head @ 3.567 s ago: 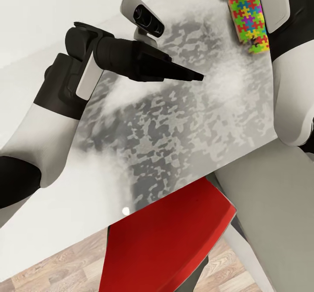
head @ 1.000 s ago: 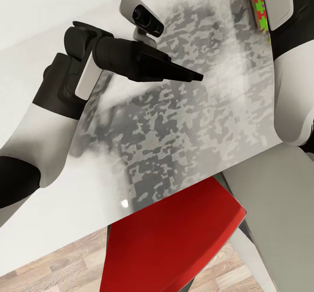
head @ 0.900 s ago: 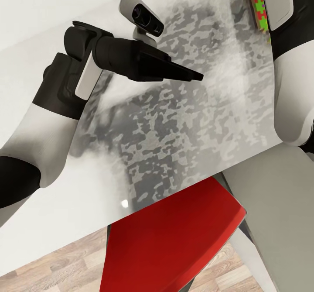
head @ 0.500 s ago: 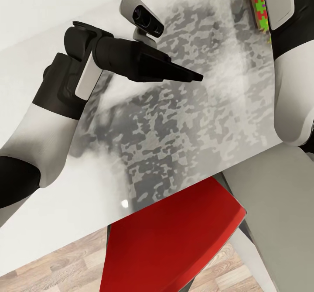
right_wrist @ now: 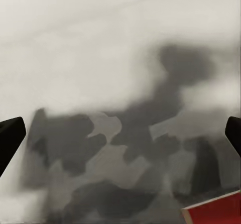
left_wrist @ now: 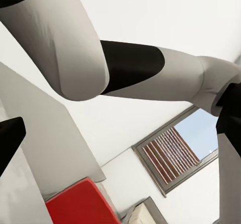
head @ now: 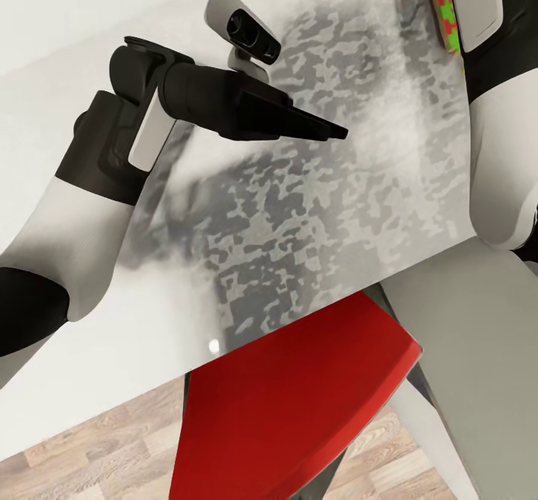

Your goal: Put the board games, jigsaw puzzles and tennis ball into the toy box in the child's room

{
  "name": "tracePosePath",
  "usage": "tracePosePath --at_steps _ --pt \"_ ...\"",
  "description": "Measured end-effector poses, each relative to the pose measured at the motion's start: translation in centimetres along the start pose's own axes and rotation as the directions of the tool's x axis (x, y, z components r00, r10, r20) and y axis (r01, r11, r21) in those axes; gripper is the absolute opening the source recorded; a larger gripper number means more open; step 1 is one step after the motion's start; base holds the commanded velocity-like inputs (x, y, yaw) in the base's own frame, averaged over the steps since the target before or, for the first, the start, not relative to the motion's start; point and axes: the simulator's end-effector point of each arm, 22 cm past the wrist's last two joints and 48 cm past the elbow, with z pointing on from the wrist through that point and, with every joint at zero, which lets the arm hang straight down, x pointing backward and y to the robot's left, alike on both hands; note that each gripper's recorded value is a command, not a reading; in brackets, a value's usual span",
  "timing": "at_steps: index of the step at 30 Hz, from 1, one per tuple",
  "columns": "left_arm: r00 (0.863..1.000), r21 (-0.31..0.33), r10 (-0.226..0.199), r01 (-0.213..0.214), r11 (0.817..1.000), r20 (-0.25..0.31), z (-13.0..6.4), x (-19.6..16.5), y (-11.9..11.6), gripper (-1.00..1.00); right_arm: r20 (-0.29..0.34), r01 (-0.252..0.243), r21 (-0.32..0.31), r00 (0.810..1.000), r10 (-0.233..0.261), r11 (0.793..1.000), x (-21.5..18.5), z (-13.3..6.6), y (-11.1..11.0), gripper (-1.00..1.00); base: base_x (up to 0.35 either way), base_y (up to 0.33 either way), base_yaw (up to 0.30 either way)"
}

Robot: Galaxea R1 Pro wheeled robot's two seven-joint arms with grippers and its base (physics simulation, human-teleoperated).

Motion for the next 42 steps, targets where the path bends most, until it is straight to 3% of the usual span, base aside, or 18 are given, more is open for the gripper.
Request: tracePosePath --at_steps 42 --pt "1.0 -0.001 0.002 -0.002 1.0 0.005 -0.1 -0.1 0.0 1.0 -0.002 0.005 0.021 1.0 -0.005 1.0 0.1 0.2 -1.4 1.0 -0.133 -0.014 0.0"
